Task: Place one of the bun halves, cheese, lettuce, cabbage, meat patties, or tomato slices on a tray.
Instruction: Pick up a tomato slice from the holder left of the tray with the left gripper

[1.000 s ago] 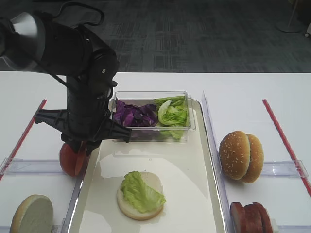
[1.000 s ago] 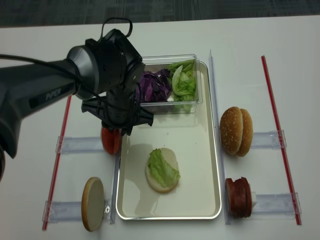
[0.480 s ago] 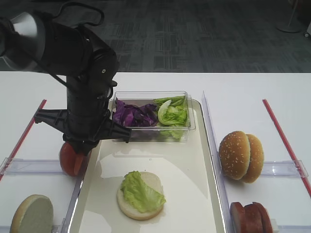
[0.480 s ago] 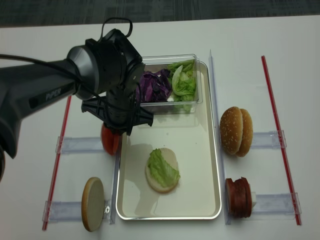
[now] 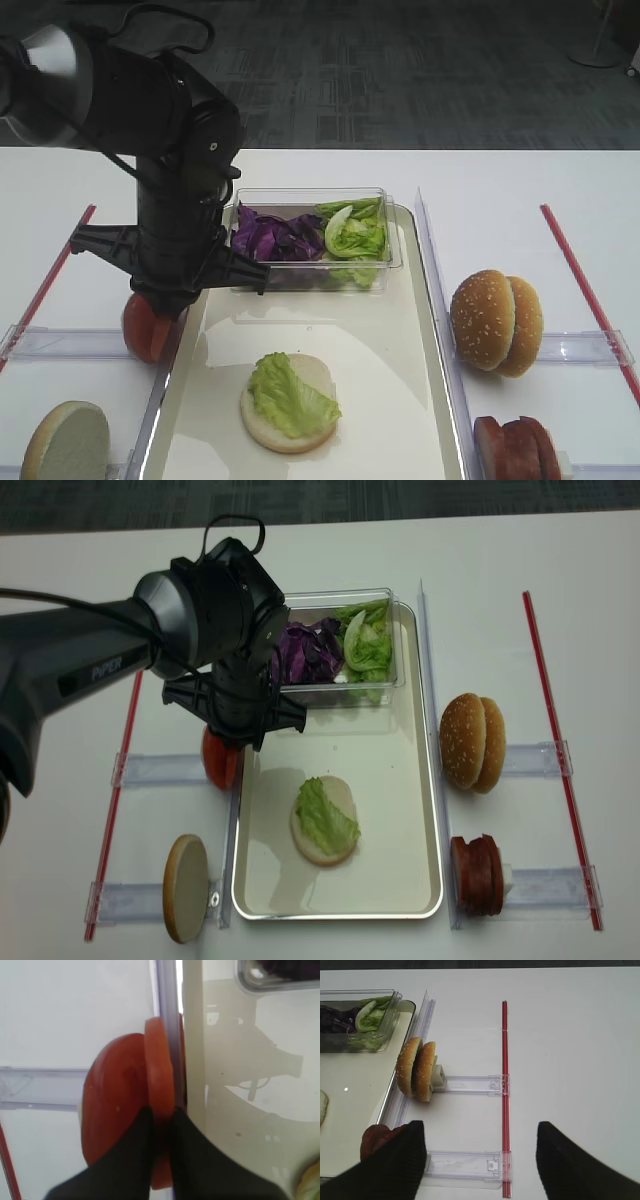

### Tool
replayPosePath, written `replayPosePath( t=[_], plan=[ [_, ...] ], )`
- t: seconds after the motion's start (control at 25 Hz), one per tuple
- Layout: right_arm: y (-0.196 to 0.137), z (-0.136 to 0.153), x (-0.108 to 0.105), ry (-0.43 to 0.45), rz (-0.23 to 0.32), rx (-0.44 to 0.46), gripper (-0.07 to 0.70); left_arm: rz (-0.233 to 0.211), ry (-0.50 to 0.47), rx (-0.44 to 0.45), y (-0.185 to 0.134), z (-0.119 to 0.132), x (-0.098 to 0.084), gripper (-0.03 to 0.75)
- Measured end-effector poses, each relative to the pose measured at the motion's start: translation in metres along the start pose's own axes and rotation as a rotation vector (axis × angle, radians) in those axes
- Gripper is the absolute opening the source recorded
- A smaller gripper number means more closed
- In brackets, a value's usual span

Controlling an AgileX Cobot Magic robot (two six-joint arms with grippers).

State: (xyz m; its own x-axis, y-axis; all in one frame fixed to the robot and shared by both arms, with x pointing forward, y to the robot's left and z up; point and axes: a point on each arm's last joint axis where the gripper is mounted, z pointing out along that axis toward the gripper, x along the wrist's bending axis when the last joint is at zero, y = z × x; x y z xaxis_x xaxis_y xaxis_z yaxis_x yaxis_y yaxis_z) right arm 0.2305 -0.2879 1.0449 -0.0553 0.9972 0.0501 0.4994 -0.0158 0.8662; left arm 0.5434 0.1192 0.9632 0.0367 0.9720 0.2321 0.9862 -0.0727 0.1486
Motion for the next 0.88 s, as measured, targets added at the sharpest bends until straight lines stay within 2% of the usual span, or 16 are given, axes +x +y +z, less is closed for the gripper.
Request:
replayPosePath(
  t=[0.32, 0.6, 0.88],
  plan=[
    [0.000, 0.000, 0.000, 0.000, 0.000, 0.002, 0.501, 0.020, 0.022, 0.026, -0.002, 0.000, 0.002, 0.055],
    [0.000, 0.000, 0.000, 0.000, 0.000, 0.002, 0.501, 0.020, 0.028, 0.032, -0.003, -0.002, 0.003, 0.055],
    [0.000, 0.000, 0.000, 0.000, 0.000, 0.000, 0.501, -0.005, -0.014, -0.032, -0.005, -0.032, 0.014, 0.055]
  ],
)
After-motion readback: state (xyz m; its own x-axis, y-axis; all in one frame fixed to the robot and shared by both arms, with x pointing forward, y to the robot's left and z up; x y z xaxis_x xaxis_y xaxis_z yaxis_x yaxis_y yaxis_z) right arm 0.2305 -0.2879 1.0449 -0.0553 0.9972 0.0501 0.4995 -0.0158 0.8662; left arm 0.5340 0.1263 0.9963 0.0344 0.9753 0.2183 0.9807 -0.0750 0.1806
